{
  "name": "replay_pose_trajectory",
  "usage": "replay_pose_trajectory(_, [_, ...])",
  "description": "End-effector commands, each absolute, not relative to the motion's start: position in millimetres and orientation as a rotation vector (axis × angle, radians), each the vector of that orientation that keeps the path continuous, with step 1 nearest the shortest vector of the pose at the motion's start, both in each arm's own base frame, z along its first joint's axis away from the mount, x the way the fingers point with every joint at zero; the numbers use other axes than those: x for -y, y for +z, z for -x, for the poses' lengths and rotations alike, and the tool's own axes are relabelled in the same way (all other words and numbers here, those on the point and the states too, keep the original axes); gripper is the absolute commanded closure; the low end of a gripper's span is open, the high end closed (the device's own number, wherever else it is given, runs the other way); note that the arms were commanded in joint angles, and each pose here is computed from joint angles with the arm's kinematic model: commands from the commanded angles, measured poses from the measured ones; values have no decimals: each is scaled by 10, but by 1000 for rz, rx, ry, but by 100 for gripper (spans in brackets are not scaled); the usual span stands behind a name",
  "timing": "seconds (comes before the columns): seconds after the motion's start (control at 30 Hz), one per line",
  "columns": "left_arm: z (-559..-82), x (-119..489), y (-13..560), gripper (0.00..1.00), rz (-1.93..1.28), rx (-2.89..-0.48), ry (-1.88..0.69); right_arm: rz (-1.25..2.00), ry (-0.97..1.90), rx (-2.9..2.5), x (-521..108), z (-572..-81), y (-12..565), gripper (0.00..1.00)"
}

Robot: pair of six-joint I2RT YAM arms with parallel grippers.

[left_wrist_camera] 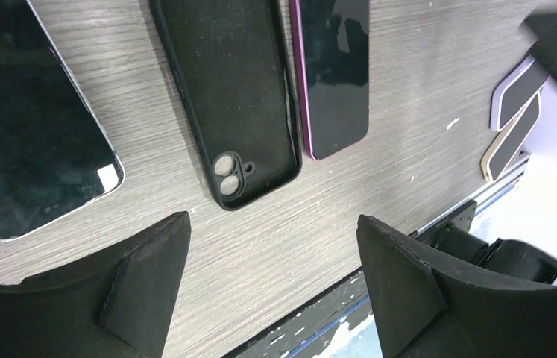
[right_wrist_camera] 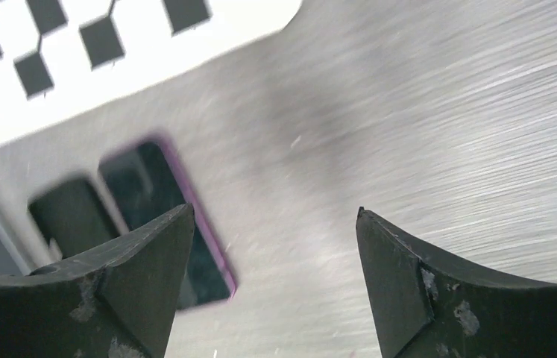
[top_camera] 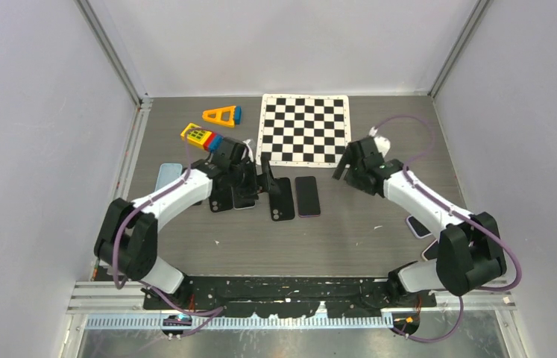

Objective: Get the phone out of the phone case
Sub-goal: Pick up the phone at the center of the board.

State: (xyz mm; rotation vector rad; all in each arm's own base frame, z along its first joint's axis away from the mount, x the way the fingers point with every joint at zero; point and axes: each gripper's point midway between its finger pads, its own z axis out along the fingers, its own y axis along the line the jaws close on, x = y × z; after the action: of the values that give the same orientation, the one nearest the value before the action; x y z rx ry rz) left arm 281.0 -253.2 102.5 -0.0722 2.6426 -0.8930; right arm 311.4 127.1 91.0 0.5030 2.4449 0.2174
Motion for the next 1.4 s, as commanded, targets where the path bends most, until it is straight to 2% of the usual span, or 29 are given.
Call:
replay_pose_trajectory(0.0, [-2811, 2392, 1405, 14, -58, -2550, -825, -738, -201, -2291, -290, -3285, 1186, 14])
replay_pose_trajectory(0.1, [-2763, 2317, 1468, 11, -92, -2533, -792, -976, -311, -2200, 272, -3254, 1171, 11])
replay_pose_trajectory(0.27, [-2725, 2236, 1527, 1, -134, -2502, -755, -1258, -395, -2083, 730, -2952, 1023, 7])
replay_pose_trajectory(0.53, [-2758, 2232, 1502, 2, -105, -2499, -749, -1548, -419, -1936, 990, -2433, 827, 5])
replay_pose_trajectory(0.83, [-2734, 2402, 1443, 2, -75, -2514, -878, -1726, -411, -1885, 1180, -2077, 597, 5])
replay_pose_trajectory(1.07, [-2736, 2408, 1417, 2, -68, -2523, -879, -1787, -294, -1903, 1218, -2160, 424, 7])
replay_pose_trajectory(1.37, [-2754, 2377, 1416, 2, -53, -2521, -853, -1839, -329, -1928, 1307, -2141, 236, 7])
